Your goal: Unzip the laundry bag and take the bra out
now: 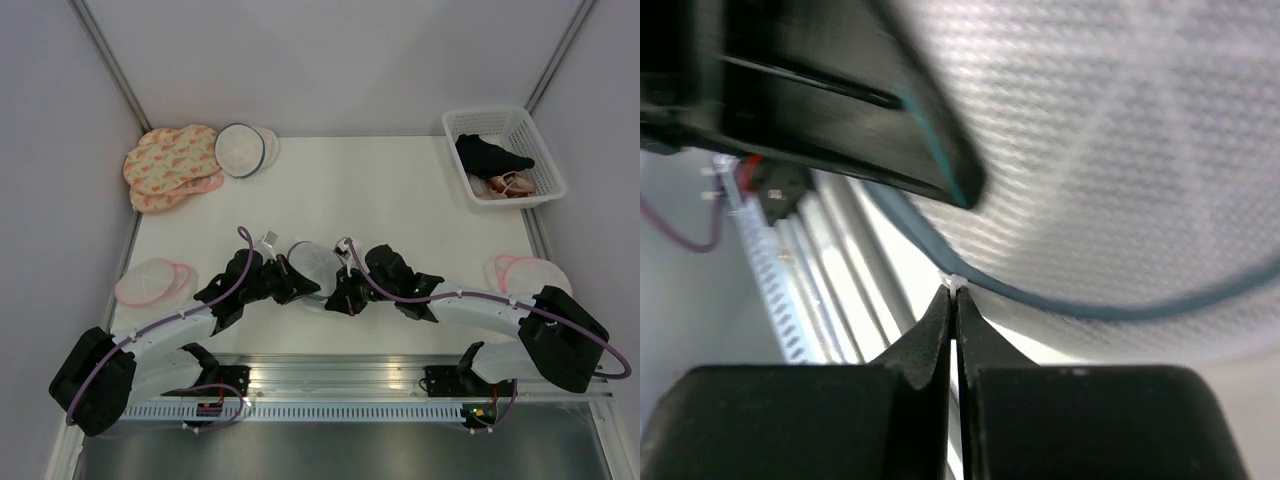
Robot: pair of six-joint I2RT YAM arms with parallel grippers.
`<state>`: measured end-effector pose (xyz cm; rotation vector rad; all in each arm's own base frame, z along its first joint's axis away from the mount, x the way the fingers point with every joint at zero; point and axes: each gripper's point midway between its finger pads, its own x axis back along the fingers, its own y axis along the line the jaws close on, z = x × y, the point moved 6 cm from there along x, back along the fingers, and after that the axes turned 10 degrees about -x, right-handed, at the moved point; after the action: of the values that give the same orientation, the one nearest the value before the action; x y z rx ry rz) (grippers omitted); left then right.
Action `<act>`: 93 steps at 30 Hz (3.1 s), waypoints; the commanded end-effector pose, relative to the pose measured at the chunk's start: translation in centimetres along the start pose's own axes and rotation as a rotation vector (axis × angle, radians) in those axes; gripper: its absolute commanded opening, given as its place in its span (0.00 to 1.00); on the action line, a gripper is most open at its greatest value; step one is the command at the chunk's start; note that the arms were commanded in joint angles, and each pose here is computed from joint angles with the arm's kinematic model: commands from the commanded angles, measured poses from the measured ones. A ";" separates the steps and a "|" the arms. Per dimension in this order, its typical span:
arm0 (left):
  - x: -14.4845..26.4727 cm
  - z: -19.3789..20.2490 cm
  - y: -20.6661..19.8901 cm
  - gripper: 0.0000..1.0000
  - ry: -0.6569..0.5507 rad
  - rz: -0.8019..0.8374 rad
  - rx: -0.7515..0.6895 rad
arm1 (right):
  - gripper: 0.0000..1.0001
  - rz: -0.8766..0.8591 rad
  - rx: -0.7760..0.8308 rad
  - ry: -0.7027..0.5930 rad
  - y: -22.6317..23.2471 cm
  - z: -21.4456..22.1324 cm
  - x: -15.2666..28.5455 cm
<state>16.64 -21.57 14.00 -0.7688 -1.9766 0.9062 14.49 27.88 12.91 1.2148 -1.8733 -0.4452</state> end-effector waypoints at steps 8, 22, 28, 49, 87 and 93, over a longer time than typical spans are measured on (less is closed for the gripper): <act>-0.8 -1.8 -0.5 0.02 -0.032 -0.028 -0.101 | 0.00 0.697 -0.036 -0.001 -7.5 1.0 3.5; -3.3 -4.9 -1.4 0.02 0.063 0.013 -0.267 | 0.00 1.231 -0.085 -0.315 -12.7 -3.0 5.4; -6.0 -8.9 1.0 0.03 0.030 -0.018 -0.304 | 0.00 1.154 -0.091 -0.331 -11.9 -3.1 5.6; 1.0 -4.1 -0.5 1.00 -0.115 0.005 -0.122 | 0.00 0.167 -0.003 -0.094 -1.3 -2.2 1.4; -1.5 -2.3 -0.7 0.12 -0.064 -0.056 -0.134 | 0.00 0.753 -0.150 -0.026 -7.2 2.1 7.1; -0.8 -1.5 1.6 0.94 -0.064 -0.178 -0.129 | 0.00 0.924 -0.179 -0.093 -9.3 0.8 6.5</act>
<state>18.39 -22.02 13.78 -0.7363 -2.0776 0.7699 16.15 18.45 8.90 0.3257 -2.0915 -0.1636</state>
